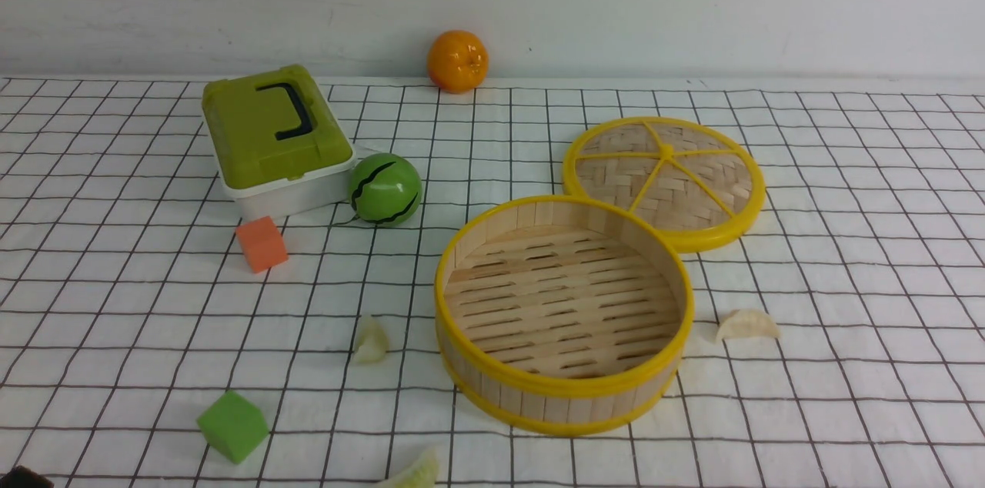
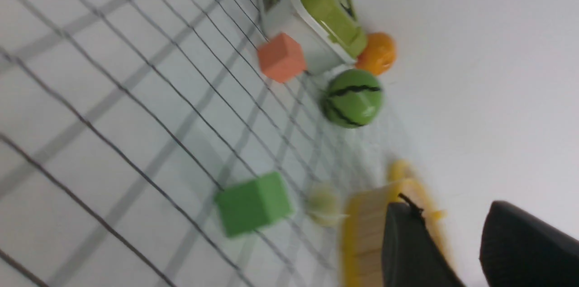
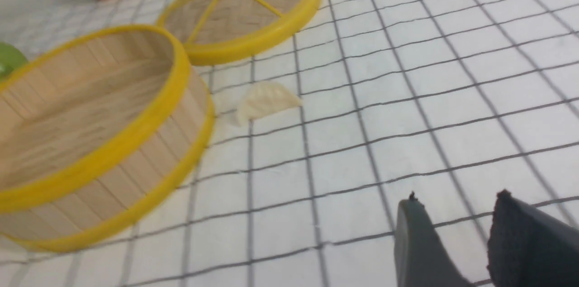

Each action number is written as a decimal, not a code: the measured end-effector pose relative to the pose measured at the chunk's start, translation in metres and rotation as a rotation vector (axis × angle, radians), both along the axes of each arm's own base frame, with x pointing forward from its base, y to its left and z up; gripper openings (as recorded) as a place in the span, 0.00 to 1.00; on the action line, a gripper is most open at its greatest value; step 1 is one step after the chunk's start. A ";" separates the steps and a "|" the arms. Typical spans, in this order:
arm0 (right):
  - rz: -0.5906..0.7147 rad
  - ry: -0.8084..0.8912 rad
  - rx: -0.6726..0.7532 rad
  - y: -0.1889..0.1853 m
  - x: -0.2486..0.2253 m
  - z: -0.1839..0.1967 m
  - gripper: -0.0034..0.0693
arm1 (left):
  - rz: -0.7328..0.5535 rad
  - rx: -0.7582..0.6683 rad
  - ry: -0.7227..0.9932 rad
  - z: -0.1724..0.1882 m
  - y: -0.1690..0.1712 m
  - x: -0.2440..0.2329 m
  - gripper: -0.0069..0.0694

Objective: Put the dumplings into the steamer on the table with the white tablecloth.
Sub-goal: 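Reach for and grasp a dumpling on the table with the left gripper, then place the dumpling into the bamboo steamer basket with the left gripper, then reach for and grasp a dumpling on the table with the left gripper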

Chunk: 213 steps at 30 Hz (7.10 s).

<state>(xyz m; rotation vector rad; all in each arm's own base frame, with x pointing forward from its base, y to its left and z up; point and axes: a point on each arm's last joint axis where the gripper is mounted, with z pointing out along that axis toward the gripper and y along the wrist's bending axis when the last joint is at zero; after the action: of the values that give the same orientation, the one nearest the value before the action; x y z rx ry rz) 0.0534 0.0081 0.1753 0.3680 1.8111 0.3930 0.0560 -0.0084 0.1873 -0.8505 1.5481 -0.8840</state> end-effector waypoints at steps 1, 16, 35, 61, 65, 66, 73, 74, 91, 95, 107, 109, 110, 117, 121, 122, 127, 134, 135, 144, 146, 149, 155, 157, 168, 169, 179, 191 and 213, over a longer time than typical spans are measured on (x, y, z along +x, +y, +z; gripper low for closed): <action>0.001 0.000 0.017 0.000 0.000 0.000 0.38 | 0.001 -0.029 0.000 0.000 0.000 0.000 0.40; 0.015 -0.038 0.733 0.014 0.000 0.014 0.38 | -0.043 -0.527 0.081 0.000 -0.010 -0.001 0.40; 0.268 -0.200 0.143 0.025 -0.006 0.112 0.08 | -0.363 0.494 -0.196 0.112 -0.029 -0.033 0.24; 0.756 0.268 -0.338 0.053 0.052 0.159 0.03 | -0.685 0.891 0.720 0.154 -0.033 0.085 0.07; 0.754 0.269 -0.343 0.053 0.052 0.159 0.03 | -0.751 0.914 0.763 0.154 -0.052 0.127 0.10; 0.754 0.269 -0.343 0.053 0.052 0.159 0.03 | -0.769 0.918 0.782 0.152 -0.057 0.138 0.12; 0.750 0.266 -0.353 0.053 0.052 0.158 0.04 | -0.912 0.965 0.877 0.125 -0.097 0.204 0.49; 0.747 0.267 -0.360 0.052 0.052 0.158 0.04 | -0.917 0.965 0.875 0.123 -0.102 0.211 0.54; 0.707 0.295 -0.449 0.045 0.054 0.155 0.06 | -0.863 0.944 0.906 0.020 -0.140 0.301 0.82; 0.702 0.290 -0.452 0.045 0.055 0.155 0.06 | -0.851 0.931 0.914 -0.002 -0.143 0.310 0.79; 0.699 0.287 -0.453 0.045 0.055 0.155 0.06 | -0.858 0.931 0.946 -0.019 -0.144 0.313 0.41; 0.699 0.287 -0.454 0.045 0.055 0.155 0.07 | -0.861 0.932 0.953 -0.017 -0.144 0.314 0.41; 0.699 0.287 -0.454 0.045 0.055 0.155 0.07 | -0.866 0.935 0.963 -0.014 -0.144 0.313 0.41; 0.698 0.288 -0.455 0.045 0.055 0.155 0.07 | -0.859 0.972 0.852 0.061 -0.154 0.312 0.41; 0.700 0.287 -0.445 0.045 0.055 0.155 0.08 | -0.906 1.027 0.578 0.138 -0.200 0.299 0.41; 0.702 0.288 -0.440 0.046 0.055 0.155 0.08 | -0.936 1.032 0.528 0.147 -0.216 0.294 0.41; 0.710 0.327 -0.407 0.046 0.050 0.155 0.08 | -1.026 1.030 0.427 0.155 -0.263 0.286 0.41; 0.706 0.294 -0.420 0.038 0.014 0.166 0.08 | -1.069 1.008 0.565 0.079 -0.304 0.319 0.41; 0.695 0.279 -0.422 0.036 0.008 0.167 0.09 | -1.071 1.009 0.580 0.067 -0.307 0.323 0.41; 0.602 0.260 -0.459 0.024 -0.008 0.169 0.09 | -1.034 1.011 0.576 0.014 -0.322 0.342 0.41; 0.593 0.265 -0.470 0.023 -0.008 0.168 0.10 | -1.019 1.010 0.571 0.013 -0.322 0.344 0.41; 0.587 0.271 -0.479 0.022 -0.008 0.168 0.10 | -0.999 1.019 0.557 0.012 -0.322 0.346 0.41; 0.584 0.274 -0.484 0.021 -0.008 0.168 0.10 | -1.000 1.023 0.571 0.012 -0.321 0.345 0.66; 0.584 0.274 -0.484 0.021 -0.008 0.168 0.11 | -1.005 1.027 0.587 0.019 -0.319 0.342 0.75; 0.583 0.274 -0.486 0.021 -0.008 0.168 0.12 | -0.988 1.163 0.491 0.169 -0.270 0.292 0.83; 0.583 0.274 -0.486 0.021 -0.008 0.168 0.12 | -0.988 1.167 0.483 0.176 -0.265 0.286 0.83; 0.596 0.264 -0.462 0.023 -0.008 0.169 0.14 | -1.093 1.249 0.631 0.165 -0.196 0.202 0.82; 0.569 0.197 -0.436 0.025 -0.001 0.168 0.15 | -1.182 1.272 0.683 0.047 -0.169 0.165 0.82; 0.593 0.253 -0.434 0.026 -0.003 0.160 0.17 | -1.165 1.241 0.758 -0.022 -0.197 0.198 0.48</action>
<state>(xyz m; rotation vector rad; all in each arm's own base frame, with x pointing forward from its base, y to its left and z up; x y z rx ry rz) 0.0508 0.0339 0.3354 -0.4535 2.1753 0.3534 0.2545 -0.2050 0.1650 0.8369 2.7774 -0.0935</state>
